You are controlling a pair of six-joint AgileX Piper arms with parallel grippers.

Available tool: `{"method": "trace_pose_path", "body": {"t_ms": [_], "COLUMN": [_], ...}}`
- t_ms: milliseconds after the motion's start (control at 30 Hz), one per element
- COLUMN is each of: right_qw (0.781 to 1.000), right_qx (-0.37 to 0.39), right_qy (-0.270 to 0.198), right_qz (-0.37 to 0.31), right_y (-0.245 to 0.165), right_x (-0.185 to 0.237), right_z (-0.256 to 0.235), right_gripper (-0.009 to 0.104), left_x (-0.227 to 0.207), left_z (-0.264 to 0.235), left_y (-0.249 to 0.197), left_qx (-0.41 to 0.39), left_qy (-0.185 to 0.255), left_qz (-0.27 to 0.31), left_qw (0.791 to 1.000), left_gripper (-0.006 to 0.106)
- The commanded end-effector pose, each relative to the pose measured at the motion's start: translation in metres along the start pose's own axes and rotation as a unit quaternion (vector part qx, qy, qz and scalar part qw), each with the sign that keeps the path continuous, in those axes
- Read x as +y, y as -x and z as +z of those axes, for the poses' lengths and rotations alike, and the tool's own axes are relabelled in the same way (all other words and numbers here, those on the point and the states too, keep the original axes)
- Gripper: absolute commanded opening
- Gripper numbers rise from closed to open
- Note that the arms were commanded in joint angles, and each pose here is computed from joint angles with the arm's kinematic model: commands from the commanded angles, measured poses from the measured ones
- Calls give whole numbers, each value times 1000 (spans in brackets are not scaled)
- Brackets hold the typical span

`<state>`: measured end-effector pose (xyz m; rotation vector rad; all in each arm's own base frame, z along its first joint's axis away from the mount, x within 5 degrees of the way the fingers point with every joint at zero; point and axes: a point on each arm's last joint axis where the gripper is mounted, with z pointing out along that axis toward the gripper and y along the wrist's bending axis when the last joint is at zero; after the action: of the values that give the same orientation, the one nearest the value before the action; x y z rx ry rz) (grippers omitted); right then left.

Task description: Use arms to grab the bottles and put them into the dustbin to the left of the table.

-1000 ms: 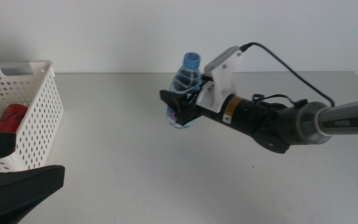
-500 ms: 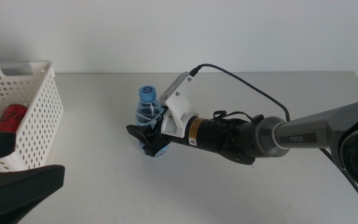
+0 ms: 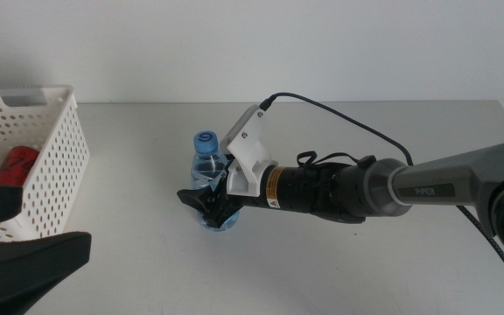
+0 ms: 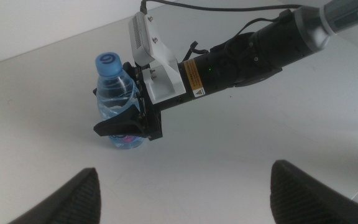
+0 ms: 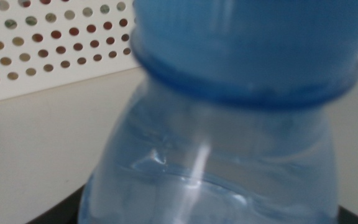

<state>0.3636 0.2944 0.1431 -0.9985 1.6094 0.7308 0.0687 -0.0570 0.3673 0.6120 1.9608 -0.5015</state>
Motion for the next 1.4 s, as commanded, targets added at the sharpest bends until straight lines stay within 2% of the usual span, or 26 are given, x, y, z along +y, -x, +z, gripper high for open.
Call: {"method": "trace_pose_path", "body": {"t_ms": [0,100,367,600,733,867,933,1033,1133,1200,1267,1367], "right_qw": [998,999,999,996,992,988,980,971,961,957,962,968], "right_qx": [-58,-37,-25,-55,-71,-105,-138,-150,-115,-89,-47,-28], "right_qy": [16,4,-20,-76,-102,-113,-138,-186,-247,-263,-263,-247], "right_qz": [-34,-33,-7,4,-34,-2,32,29,52,86,60,23], "right_y": [55,67,92,140,153,148,144,130,111,106,100,97], "right_x": [3,4,21,57,80,100,106,110,108,111,115,123], "right_z": [-17,-33,-104,-202,-253,-291,-310,-329,-344,-354,-359,-366], "right_gripper": [67,73,72,70,70,70,70,69,68,68,68,68], "left_x": [-2,-2,-2,-2,-2,-2,-2,-1,-1,-1,-1,-1], "left_z": [-6,-6,-6,-6,-6,-6,-6,-6,-6,-6,-6,-6], "left_y": [15,15,15,15,15,15,15,15,15,15,15,15], "left_qx": [-50,-50,-50,-50,-50,-50,-50,-50,-50,-50,-50,-50], "left_qy": [-6,-6,-6,-6,-6,-6,-6,-2,-2,-2,-2,-2], "left_qz": [-6,-6,-6,-6,-6,-6,-6,-2,-2,-2,-2,-2], "left_qw": [999,999,999,999,999,999,999,999,999,999,999,999], "left_gripper": [94,94,94,94,94,94,94,94,94,94,94,94]}}
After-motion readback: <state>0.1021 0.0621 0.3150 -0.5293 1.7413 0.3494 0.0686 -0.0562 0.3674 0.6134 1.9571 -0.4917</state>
